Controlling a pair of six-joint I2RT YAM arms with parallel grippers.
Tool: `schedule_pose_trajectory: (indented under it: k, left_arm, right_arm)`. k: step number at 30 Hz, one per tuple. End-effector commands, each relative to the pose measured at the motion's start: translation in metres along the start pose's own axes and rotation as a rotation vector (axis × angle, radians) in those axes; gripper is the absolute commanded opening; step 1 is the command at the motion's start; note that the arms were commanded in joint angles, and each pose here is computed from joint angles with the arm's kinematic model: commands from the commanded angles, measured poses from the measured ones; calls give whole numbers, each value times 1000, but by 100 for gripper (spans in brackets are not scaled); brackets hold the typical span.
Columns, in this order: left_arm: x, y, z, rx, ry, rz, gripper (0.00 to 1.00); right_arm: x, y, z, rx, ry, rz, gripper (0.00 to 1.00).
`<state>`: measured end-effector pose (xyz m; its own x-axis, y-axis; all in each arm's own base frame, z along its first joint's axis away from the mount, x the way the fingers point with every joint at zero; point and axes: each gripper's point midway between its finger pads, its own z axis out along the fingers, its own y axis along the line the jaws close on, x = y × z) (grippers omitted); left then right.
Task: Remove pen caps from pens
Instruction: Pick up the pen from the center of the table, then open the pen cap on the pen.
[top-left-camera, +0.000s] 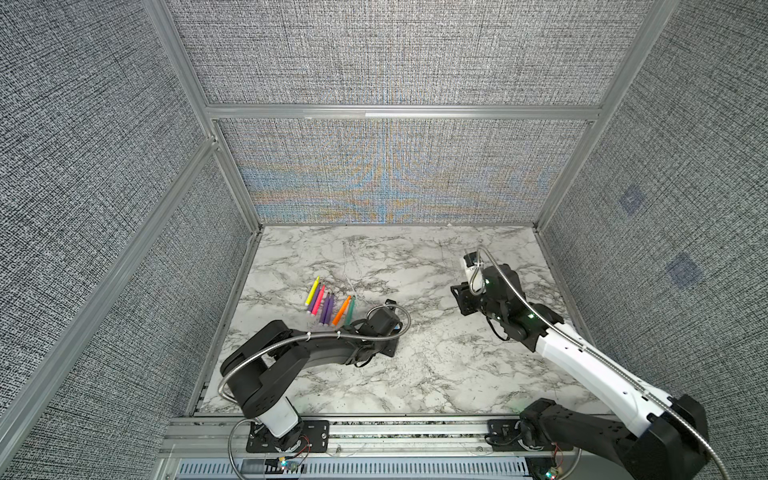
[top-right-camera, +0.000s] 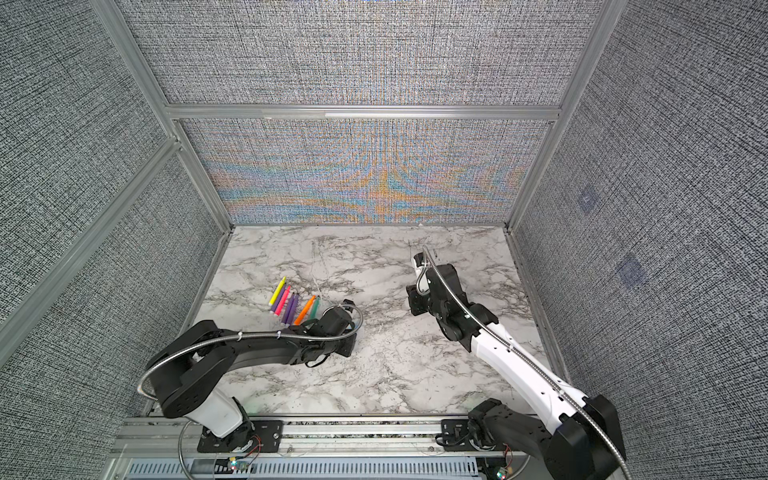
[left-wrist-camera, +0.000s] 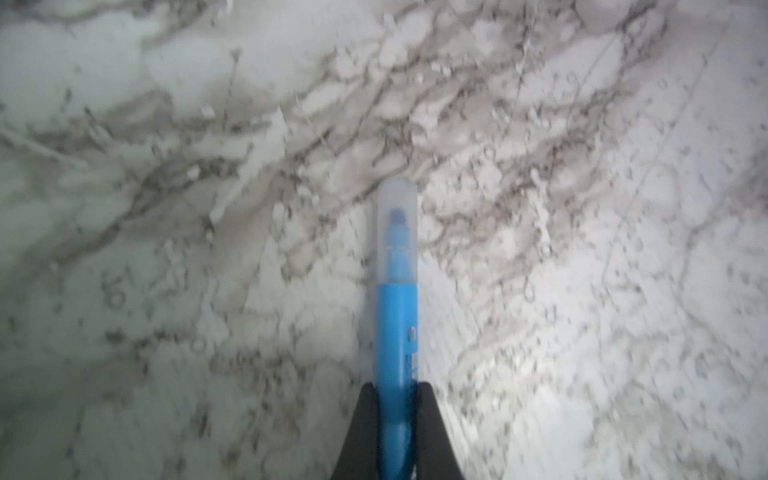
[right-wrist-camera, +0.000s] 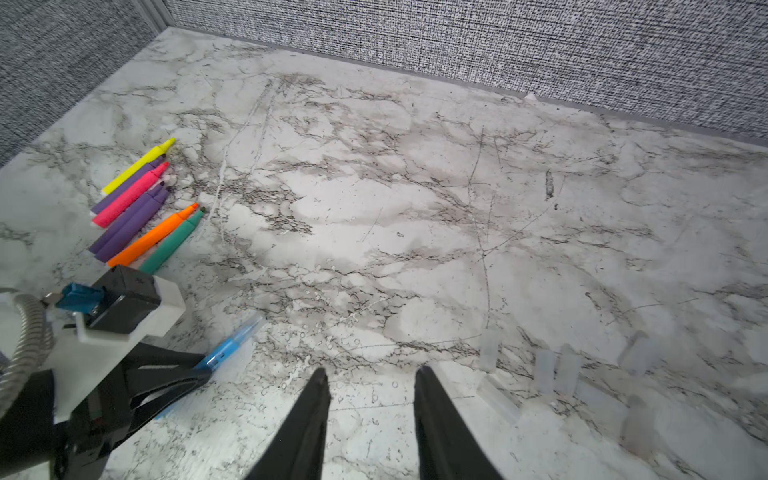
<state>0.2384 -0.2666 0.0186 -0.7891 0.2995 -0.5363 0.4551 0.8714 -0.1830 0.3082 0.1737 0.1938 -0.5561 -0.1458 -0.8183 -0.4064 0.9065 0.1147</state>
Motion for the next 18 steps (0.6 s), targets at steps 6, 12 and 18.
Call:
schedule_pose_trajectory:
  k: [6,12,18]
  left_arm:
    - [-16,-49,-48,326,-135,-9,4]
    - [-33,-67,-94,497,-316,-15,2]
    - [-50,-77,-134,576,-437,-11,1]
  right_arm:
    - [-3,55,-21,-414,-285,234,56]
    - [4,78,-30,-562,-369,322,67]
    - [6,101,-40,-670,-439,374,67]
